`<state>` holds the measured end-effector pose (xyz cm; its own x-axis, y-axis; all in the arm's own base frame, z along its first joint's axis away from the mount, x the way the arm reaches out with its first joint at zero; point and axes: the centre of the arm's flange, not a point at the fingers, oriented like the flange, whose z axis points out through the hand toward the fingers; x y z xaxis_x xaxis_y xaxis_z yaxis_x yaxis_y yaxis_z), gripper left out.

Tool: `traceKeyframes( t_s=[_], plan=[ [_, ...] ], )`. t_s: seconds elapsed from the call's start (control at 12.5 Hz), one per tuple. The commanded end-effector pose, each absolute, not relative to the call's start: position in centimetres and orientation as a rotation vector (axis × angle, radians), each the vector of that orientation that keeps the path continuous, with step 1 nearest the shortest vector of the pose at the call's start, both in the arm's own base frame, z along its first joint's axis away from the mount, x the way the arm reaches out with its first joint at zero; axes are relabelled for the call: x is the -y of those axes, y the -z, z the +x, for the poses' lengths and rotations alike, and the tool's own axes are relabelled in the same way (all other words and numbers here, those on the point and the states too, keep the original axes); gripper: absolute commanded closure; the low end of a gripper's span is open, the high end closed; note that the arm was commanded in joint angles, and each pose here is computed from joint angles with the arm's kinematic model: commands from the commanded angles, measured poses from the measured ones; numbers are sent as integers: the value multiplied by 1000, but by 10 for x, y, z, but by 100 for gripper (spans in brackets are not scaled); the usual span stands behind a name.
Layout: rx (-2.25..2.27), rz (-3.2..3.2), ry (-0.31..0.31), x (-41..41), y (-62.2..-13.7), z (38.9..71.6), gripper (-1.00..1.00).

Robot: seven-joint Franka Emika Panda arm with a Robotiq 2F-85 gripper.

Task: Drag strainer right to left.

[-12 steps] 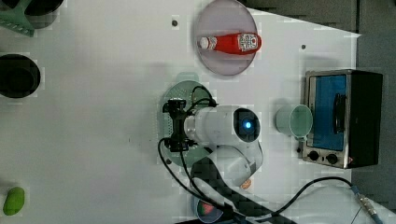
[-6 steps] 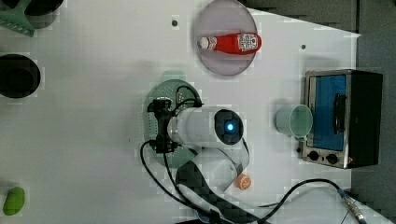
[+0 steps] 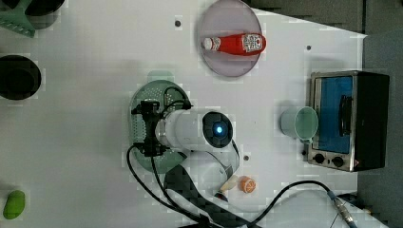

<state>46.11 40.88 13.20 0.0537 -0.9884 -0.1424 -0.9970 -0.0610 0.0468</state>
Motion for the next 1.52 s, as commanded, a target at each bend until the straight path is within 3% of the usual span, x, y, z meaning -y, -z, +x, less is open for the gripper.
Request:
traceKeyframes(
  t_s=[0.08, 0.4, 0.72, 0.88, 1.2, 1.52],
  plan=[
    [-2120, -2172, -202, -419, -157, 464, -100],
    [-2020, -2344, -160, -380, -220, 489, -100],
    [-1750, -2485, -62, -292, -355, 537, -100],
    [-1728, -2481, -46, -222, -418, 551, -100],
    [-1513, -2618, -44, -66, -516, 536, -100],
    [-1291, -2843, 4, 52, -558, 500, -100]
  ],
)
